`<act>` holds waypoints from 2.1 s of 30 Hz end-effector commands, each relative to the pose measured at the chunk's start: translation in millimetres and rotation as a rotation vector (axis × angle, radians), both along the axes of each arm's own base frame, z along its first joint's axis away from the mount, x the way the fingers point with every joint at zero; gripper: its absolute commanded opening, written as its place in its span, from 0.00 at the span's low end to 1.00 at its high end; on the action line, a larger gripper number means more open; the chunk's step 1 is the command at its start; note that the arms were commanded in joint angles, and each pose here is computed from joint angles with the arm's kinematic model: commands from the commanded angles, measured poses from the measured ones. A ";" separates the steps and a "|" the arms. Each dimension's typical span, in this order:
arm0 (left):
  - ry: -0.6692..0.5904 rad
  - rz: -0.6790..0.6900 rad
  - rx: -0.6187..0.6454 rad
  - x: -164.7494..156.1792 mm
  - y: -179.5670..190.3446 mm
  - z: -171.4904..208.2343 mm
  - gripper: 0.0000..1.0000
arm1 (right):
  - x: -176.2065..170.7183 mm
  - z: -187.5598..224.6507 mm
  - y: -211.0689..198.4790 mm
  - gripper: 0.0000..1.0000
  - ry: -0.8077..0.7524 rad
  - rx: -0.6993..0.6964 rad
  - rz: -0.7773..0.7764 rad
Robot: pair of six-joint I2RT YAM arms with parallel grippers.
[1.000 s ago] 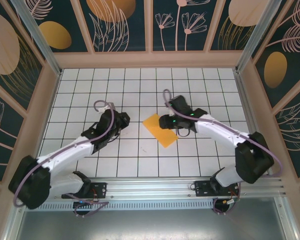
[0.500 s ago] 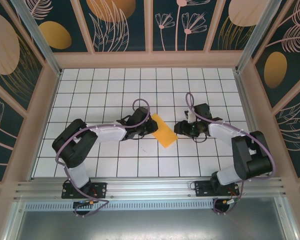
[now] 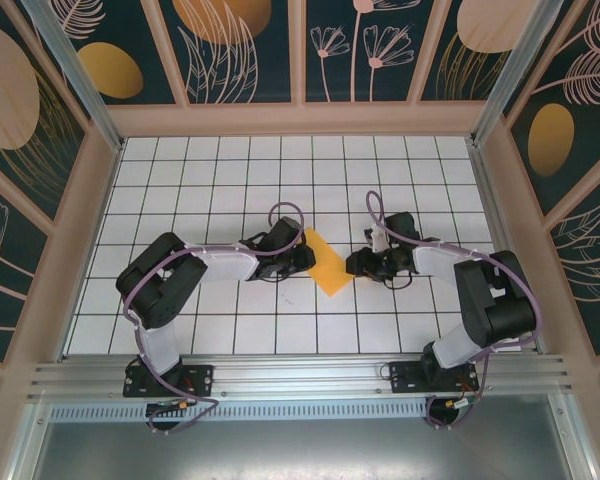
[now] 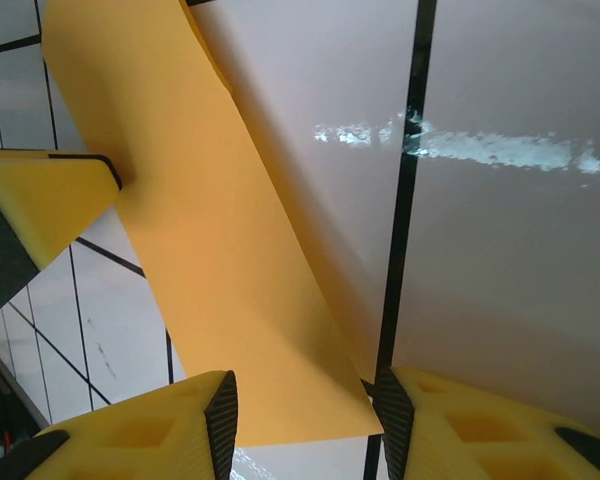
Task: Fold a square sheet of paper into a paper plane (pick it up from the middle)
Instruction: Third fold the triangle at the center of the table.
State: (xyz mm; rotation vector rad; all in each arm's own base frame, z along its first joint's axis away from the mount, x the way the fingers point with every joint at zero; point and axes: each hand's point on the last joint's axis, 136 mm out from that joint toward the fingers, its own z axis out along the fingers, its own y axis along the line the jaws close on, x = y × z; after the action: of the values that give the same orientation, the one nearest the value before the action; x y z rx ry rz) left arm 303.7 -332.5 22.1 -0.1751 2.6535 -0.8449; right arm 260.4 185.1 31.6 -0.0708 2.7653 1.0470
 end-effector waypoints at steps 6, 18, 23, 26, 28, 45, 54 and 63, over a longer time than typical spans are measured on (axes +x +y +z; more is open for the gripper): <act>-0.029 -0.101 0.027 6.5 -13.1 -6.2 0.23 | -2.8 10.3 11.9 0.45 -0.020 0.082 0.053; -0.026 -0.204 0.068 -1.1 -14.6 -20.0 0.23 | 26.3 17.3 23.0 0.46 -0.044 0.101 0.086; -0.034 -0.242 0.090 -3.1 -14.3 -21.7 0.23 | 32.5 18.8 28.6 0.46 -0.039 0.114 0.130; -0.040 -0.260 0.089 -3.2 -16.2 -20.2 0.23 | 29.0 18.4 34.9 0.44 -0.010 0.154 0.165; -0.047 -0.270 0.086 -2.8 -17.6 -18.3 0.23 | 26.5 14.8 35.7 0.40 0.005 0.161 0.168; -0.277 -0.255 0.108 -2.2 -6.0 56.5 0.34 | 17.2 16.4 39.0 0.03 0.062 0.203 -0.017; -0.454 -0.333 0.253 -67.4 -26.2 68.5 0.43 | 12.9 20.1 49.4 0.02 0.098 0.213 -0.207; -0.566 -0.454 0.447 -95.0 -43.7 53.0 0.53 | 15.5 21.6 52.9 0.03 0.106 0.227 -0.238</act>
State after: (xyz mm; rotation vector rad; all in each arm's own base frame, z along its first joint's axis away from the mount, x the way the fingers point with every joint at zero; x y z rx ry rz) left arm 202.5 -379.5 79.7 0.6387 2.3122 -0.4824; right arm 270.8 234.9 45.1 0.3271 2.6797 1.3083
